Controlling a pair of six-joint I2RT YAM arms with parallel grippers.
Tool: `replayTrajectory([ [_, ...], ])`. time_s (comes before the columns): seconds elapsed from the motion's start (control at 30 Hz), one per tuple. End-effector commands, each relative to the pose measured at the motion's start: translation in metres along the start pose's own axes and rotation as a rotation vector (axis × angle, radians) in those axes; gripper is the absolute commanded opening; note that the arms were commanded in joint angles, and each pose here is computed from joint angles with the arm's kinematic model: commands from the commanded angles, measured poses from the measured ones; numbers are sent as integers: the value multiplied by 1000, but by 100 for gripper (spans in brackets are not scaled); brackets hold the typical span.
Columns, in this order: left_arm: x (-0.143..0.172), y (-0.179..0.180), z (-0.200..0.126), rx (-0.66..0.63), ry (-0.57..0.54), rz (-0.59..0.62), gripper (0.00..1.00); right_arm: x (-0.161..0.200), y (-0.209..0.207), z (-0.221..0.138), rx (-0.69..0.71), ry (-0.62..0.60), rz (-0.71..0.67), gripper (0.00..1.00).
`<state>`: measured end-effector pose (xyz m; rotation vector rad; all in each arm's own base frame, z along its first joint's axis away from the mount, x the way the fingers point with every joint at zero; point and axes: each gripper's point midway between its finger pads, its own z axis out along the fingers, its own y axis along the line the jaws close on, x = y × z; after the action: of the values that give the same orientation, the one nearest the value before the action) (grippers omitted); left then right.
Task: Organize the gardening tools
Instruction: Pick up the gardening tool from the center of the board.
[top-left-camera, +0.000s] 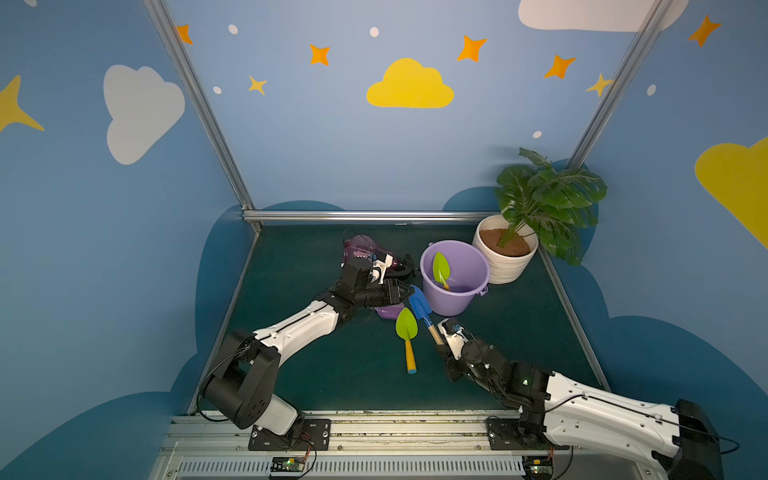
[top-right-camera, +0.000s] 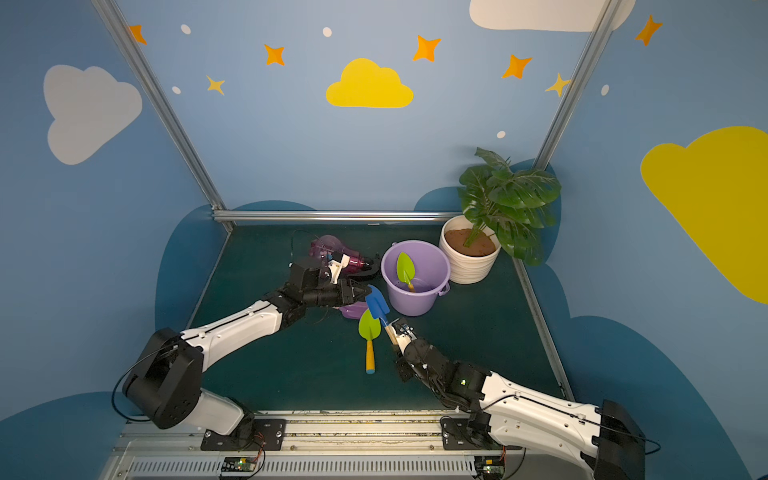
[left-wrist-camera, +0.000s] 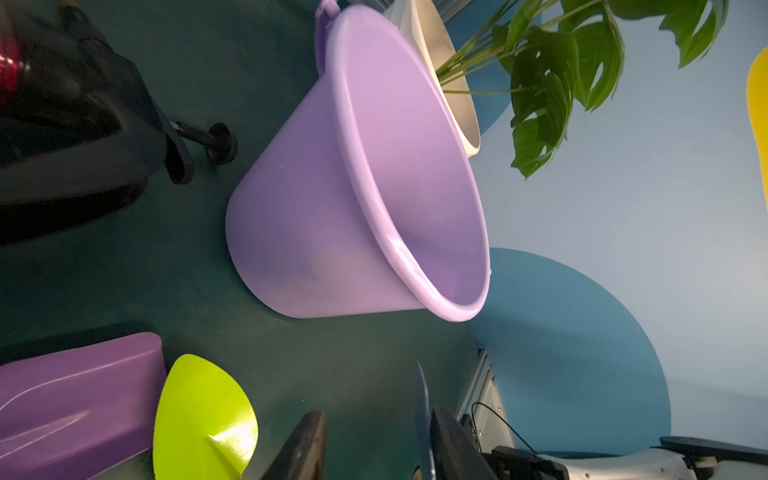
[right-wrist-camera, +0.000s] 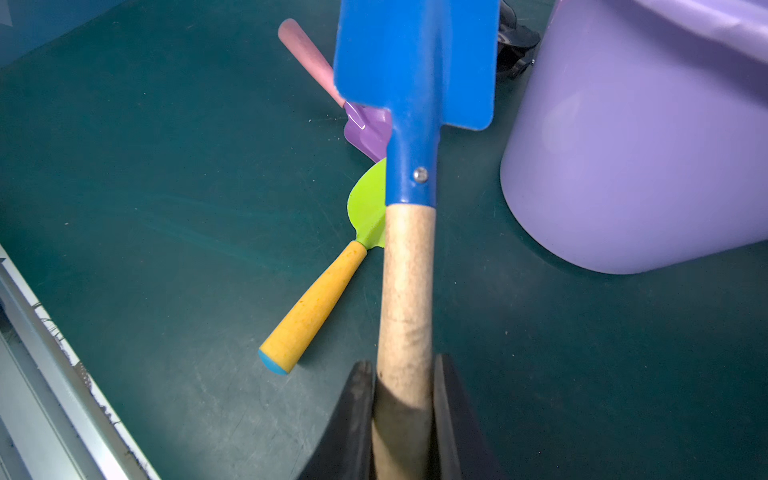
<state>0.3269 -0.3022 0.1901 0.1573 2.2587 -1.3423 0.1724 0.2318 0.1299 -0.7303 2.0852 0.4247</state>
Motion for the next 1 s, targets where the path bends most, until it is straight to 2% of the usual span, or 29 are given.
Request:
replayTrajectory([
  [0.0,1,-11,3,58,13,20,36,-9,1,0,7,-37,9,0],
  [0.27,1,-15,3,71,17,34,14,-8,1,2,14,-26,5,0],
  [0.47,1,-19,2,86,19,47,4,-9,3,1,9,-19,4,2],
  [0.6,-1,-24,-3,99,10,69,3,-9,2,0,11,-7,11,19],
  [0.83,-15,-46,-25,118,-50,177,3,-11,-7,-9,42,-27,84,69],
  [0.97,-26,-60,-39,101,-86,271,3,-13,-15,-15,68,-52,95,83],
])
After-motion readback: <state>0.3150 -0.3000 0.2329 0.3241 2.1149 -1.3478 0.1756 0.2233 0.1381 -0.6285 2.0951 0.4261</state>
